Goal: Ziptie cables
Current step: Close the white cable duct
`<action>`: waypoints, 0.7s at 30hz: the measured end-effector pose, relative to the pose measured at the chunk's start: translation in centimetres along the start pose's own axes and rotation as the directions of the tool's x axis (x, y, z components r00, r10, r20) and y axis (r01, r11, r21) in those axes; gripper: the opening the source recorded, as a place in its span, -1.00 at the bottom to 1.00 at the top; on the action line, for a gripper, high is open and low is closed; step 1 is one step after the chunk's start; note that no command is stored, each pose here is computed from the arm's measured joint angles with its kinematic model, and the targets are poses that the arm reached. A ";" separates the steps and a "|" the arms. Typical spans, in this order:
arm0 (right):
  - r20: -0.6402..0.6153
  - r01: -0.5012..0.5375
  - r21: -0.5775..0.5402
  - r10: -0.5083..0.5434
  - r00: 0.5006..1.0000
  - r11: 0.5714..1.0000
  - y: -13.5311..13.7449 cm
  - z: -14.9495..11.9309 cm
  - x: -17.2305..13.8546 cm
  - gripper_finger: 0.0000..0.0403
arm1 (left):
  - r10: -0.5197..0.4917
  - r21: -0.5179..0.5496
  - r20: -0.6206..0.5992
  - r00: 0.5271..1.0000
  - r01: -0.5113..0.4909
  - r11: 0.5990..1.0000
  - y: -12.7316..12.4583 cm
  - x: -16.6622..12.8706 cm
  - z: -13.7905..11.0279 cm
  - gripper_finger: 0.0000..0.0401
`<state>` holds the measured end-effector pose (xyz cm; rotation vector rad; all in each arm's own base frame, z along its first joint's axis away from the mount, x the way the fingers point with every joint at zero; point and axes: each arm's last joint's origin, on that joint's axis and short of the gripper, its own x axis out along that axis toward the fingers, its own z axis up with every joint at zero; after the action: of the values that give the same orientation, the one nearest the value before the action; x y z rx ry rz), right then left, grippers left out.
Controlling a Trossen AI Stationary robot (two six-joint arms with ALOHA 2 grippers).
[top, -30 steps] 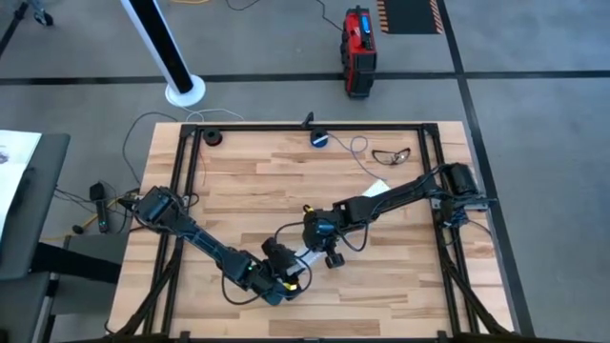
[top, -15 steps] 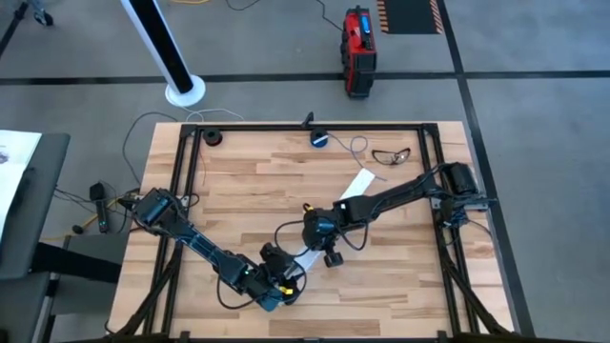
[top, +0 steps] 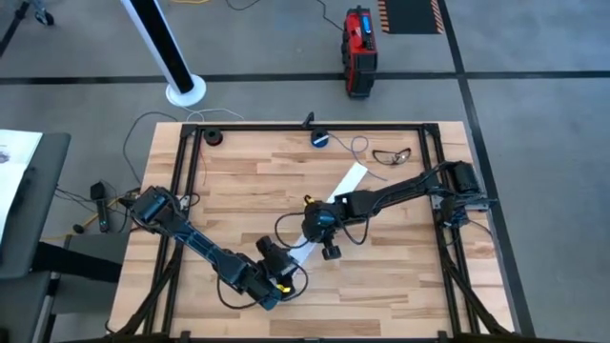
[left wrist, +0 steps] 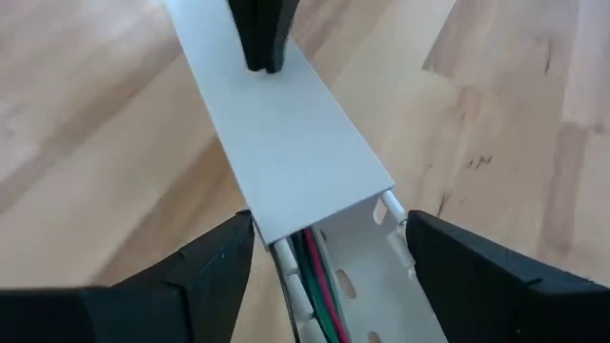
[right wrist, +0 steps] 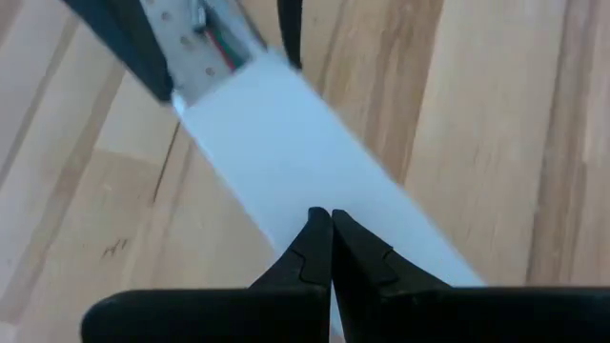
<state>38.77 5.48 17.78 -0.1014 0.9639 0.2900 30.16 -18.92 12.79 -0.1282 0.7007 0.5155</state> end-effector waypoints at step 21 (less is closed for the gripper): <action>0.052 -0.171 -0.317 0.197 0.979 0.933 4.1 1.8 1.4 -1.00 | 0.079 -0.049 -0.009 0.997 -0.079 0.996 1.0 -0.6 -0.4 0.34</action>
<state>39.71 10.06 17.85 -0.2864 0.8401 0.6161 29.02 -18.45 12.93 -0.1489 0.7024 0.6088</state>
